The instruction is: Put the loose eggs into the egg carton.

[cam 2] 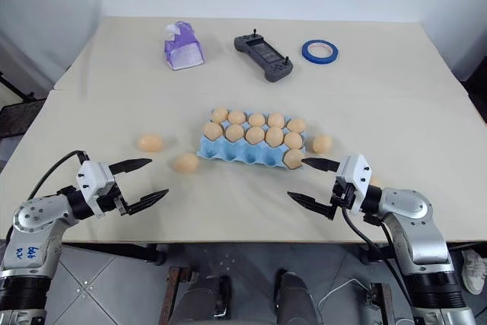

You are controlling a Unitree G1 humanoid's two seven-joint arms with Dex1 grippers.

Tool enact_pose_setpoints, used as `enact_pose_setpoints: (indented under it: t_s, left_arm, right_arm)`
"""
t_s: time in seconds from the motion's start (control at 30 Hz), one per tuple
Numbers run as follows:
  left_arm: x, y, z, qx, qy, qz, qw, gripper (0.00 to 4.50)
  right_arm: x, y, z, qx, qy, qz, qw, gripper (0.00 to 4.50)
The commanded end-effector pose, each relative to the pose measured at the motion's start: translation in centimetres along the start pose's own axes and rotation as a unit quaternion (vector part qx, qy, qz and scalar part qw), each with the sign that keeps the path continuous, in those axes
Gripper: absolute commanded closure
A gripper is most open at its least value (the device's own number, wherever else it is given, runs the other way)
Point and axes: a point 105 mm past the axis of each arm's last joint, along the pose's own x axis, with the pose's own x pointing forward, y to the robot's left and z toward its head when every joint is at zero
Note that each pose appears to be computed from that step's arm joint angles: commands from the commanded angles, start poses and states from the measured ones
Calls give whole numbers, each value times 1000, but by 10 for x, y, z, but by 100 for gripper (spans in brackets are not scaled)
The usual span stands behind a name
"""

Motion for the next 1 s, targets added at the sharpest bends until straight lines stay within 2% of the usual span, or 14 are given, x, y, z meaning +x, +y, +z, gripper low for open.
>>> enact_pose_setpoints:
  t_s: [0.03, 0.2, 0.33, 0.57, 0.73, 1.0]
  left_arm:
    - [-2, 0, 12, 22, -17, 7, 1000, 2]
    - [9, -9, 27, 21, -44, -23, 999, 2]
    - [30, -32, 42, 24, -72, -97, 992, 2]
    - [66, -64, 53, 41, -91, -205, 974, 2]
    - [79, -73, 55, 31, -107, -229, 967, 2]
    - [79, -79, 54, 8, -112, -249, 962, 2]
  right_arm:
    - [1, -3, 15, -15, -26, -15, 999, 0]
    - [-18, -18, 23, -16, -35, -94, 995, 0]
    - [-64, -34, 23, -20, -18, -209, 978, 0]
    - [-116, -18, -18, 27, 48, -283, 958, 0]
    - [-125, -20, -37, 42, 70, -302, 950, 0]
    - [-109, -47, -55, 50, 79, -291, 952, 0]
